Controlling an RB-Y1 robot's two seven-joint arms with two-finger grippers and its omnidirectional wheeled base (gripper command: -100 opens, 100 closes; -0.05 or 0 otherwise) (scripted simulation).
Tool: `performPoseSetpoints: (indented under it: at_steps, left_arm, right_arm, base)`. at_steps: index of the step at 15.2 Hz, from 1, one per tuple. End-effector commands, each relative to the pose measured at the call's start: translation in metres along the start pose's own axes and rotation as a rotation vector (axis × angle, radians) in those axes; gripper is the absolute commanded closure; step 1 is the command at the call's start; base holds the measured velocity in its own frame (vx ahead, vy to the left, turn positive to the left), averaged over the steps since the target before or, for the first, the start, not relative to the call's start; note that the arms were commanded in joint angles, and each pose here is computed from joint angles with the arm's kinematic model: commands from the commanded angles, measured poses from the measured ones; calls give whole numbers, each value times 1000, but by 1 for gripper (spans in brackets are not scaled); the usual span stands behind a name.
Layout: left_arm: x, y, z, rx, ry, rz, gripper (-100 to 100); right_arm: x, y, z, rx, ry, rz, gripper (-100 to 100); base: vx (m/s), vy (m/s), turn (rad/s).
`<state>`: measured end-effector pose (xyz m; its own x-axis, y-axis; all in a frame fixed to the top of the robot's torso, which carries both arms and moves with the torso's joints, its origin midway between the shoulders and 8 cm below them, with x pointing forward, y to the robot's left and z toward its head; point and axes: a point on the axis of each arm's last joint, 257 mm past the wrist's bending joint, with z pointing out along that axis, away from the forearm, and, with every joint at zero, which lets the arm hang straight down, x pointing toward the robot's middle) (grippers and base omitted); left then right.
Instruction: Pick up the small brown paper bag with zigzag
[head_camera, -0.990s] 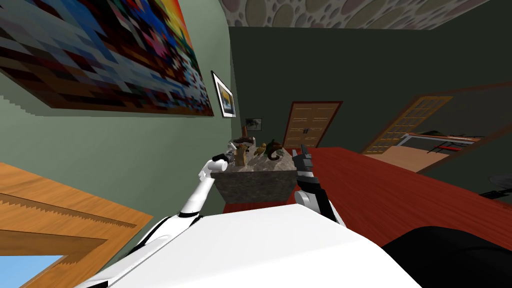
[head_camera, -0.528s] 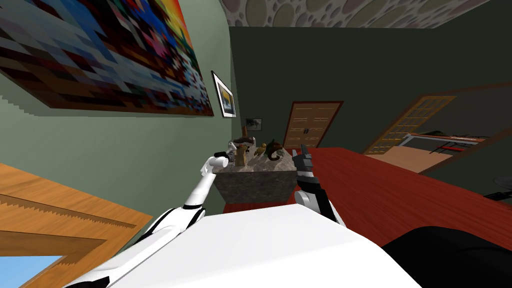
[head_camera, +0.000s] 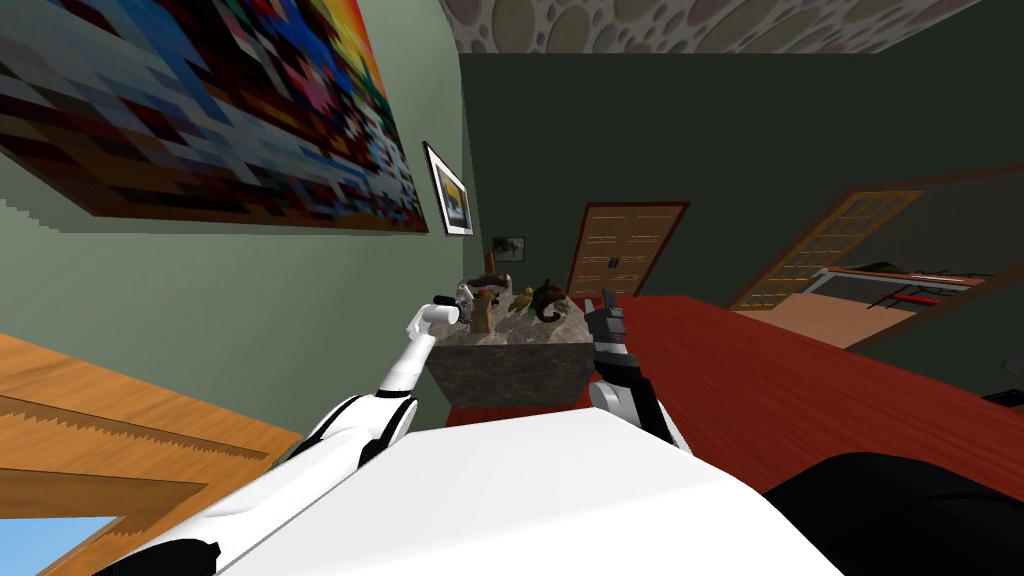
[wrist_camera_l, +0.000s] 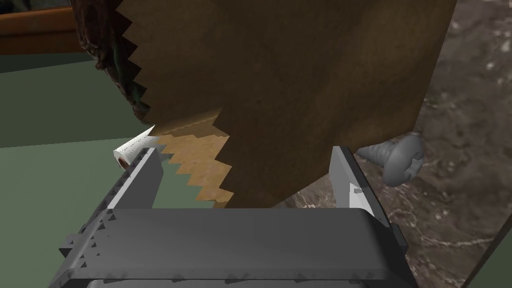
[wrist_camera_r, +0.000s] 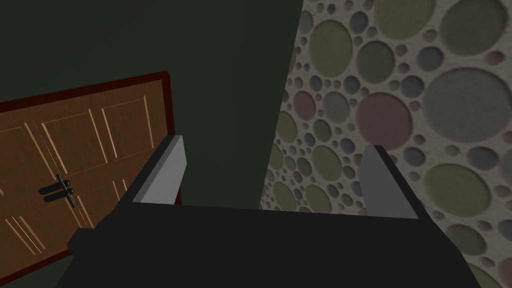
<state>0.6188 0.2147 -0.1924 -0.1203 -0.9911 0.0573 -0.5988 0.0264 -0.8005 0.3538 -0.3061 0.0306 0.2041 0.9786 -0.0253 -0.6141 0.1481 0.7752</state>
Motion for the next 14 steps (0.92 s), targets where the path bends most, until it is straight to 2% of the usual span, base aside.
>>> performPoseSetpoints:
  at_steps: [1, 3, 5, 6, 9, 10, 12, 13, 14]
  left_arm:
    - [0, 8, 0, -47, -2, -5, -100]
    - [4, 2, 0, -76, 4, -18, -100]
    - [3, 11, 0, -112, 0, -17, -100]
    - [7, 2, 0, -128, 8, -30, -100]
    - [6, 14, -2, -174, 2, -29, -100]
    - [10, 6, -3, -195, 9, -40, -100]
    - [9, 16, -6, -234, 4, -39, -100]
    - [9, 16, -6, -235, 4, -39, -100]
    - [13, 11, -8, -264, 9, -49, -100]
  right_arm:
    - [0, 0, 0, 0, 0, 0, 0]
    - [0, 0, 0, 0, 0, 0, 0]
    - [0, 0, 0, 0, 0, 0, 0]
    - [0, 0, 0, 0, 0, 0, 0]
    - [0, 0, 0, 0, 0, 0, 0]
    - [0, 0, 0, 0, 0, 0, 0]
    - [0, 0, 0, 0, 0, 0, 0]
    - [0, 0, 0, 0, 0, 0, 0]
    - [0, 0, 0, 0, 0, 0, 0]
  base:
    - [17, -4, 2]
    - [16, -3, 8]
    - [25, -5, 9]
    - [29, -7, 14]
    - [26, -3, 4]
    - [26, 0, 13]
    - [30, -1, 6]
    - [16, -1, 0]
    - [26, -6, 10]
